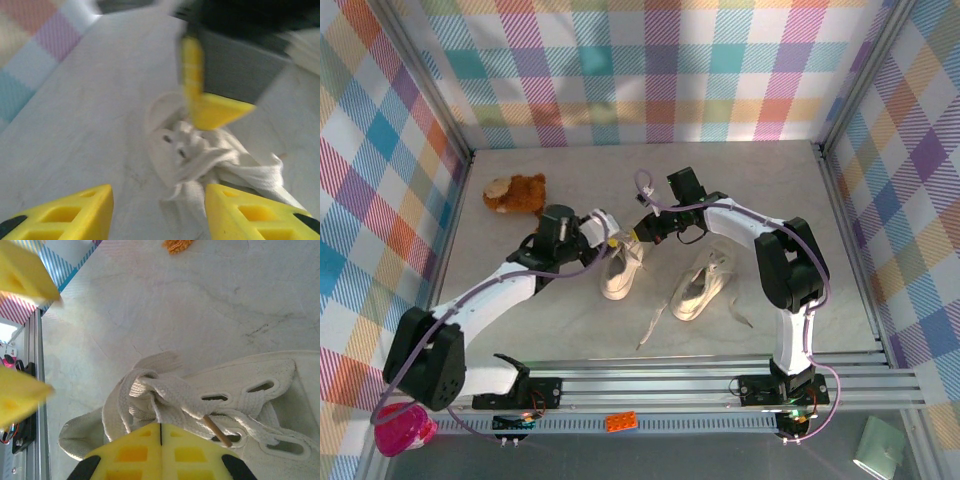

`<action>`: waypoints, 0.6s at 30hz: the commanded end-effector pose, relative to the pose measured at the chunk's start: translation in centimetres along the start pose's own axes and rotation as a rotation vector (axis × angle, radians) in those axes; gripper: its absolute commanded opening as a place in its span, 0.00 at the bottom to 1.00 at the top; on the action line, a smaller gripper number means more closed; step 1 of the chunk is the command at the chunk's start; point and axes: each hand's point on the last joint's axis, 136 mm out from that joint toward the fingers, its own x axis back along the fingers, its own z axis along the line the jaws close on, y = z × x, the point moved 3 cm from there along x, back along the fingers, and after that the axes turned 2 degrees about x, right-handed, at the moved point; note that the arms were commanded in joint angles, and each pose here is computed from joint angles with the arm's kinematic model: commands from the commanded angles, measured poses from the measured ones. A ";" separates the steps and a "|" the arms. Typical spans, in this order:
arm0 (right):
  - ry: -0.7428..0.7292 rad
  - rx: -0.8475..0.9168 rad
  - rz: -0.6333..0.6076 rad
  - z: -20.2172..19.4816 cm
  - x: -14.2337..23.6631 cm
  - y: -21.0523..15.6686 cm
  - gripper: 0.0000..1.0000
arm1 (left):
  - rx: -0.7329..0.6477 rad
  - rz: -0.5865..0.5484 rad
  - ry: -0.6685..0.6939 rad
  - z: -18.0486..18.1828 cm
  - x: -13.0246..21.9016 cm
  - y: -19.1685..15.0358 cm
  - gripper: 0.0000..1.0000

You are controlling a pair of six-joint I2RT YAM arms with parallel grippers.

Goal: Tie the shoes

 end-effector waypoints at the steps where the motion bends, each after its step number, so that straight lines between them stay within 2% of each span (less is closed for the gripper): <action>1: 0.005 0.038 0.005 -0.1 0.0 0.5 0.00 | 0.368 0.014 0.077 2.8 1.7 -0.1 0.52; 8: -0.011 0.044 0.018 -0.4 -0.5 0.7 0.00 | 0.831 0.125 0.022 3.4 0.4 -4.5 0.52; 18: -0.028 0.059 0.031 -0.5 -0.6 1.1 0.00 | 1.052 0.159 -0.126 0.4 -3.6 -7.8 0.56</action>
